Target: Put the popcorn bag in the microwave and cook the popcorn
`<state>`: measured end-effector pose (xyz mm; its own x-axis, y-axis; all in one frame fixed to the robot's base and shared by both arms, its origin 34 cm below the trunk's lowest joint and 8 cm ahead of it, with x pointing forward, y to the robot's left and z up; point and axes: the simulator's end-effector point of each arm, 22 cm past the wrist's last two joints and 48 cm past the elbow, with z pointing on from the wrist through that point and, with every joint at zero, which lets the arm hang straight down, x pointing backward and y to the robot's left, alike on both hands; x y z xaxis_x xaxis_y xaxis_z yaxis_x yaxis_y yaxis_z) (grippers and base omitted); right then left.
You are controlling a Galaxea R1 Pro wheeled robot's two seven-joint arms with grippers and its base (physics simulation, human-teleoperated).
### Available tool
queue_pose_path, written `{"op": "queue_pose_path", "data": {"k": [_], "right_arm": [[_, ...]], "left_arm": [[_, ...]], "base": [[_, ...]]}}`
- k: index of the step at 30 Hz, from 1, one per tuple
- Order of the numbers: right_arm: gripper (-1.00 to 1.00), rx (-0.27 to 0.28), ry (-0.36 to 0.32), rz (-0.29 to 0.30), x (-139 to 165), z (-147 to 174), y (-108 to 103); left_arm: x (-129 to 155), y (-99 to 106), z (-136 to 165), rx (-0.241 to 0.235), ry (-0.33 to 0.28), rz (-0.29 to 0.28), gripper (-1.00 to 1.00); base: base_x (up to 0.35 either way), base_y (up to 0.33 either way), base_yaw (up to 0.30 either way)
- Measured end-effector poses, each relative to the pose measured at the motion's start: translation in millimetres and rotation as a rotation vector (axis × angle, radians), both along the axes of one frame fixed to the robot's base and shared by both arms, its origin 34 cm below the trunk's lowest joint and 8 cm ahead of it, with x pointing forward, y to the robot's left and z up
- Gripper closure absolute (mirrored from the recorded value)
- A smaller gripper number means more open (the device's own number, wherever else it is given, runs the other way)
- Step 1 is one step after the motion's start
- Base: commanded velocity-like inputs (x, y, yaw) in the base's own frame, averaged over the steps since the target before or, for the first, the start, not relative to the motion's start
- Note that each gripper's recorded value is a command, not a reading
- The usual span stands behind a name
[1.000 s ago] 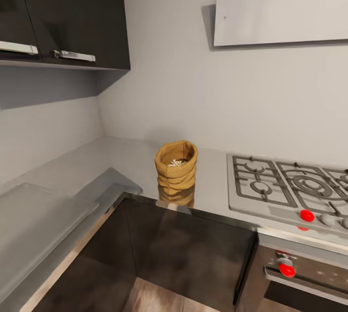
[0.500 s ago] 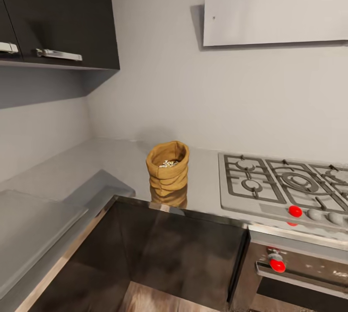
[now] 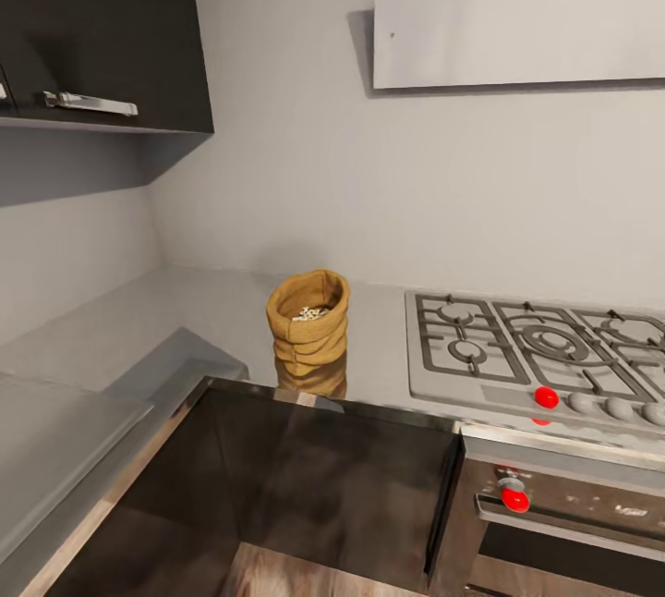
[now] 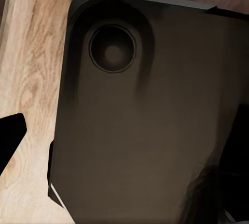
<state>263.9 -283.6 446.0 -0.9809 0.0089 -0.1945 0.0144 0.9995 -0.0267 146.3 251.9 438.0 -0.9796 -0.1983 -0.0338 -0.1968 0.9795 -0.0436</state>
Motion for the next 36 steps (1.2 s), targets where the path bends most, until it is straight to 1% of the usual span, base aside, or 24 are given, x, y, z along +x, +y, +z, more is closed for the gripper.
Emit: {"op": "queue_pose_path", "data": {"k": [10,32,36], "right_arm": [[-1.00,0.000,0.000,0.000,0.1,0.1,-0.3],[-1.00,0.000,0.001,0.000,-0.1,0.0,-0.2],[-1.00,-0.001,0.000,0.000,0.0,0.2,-0.9]], "left_arm": [[-0.4,-0.6,0.0,-0.002,0.001,-0.002,-1.00],[-0.1,-0.4,0.0,-0.001,0.001,-0.002,-1.00],[-0.4,0.3,0.1,-0.002,0.000,-0.004,-1.00]], "base": [[0.065,0.141,0.000],[0.003,0.038,0.000],[0.171,0.000,0.000]]}}
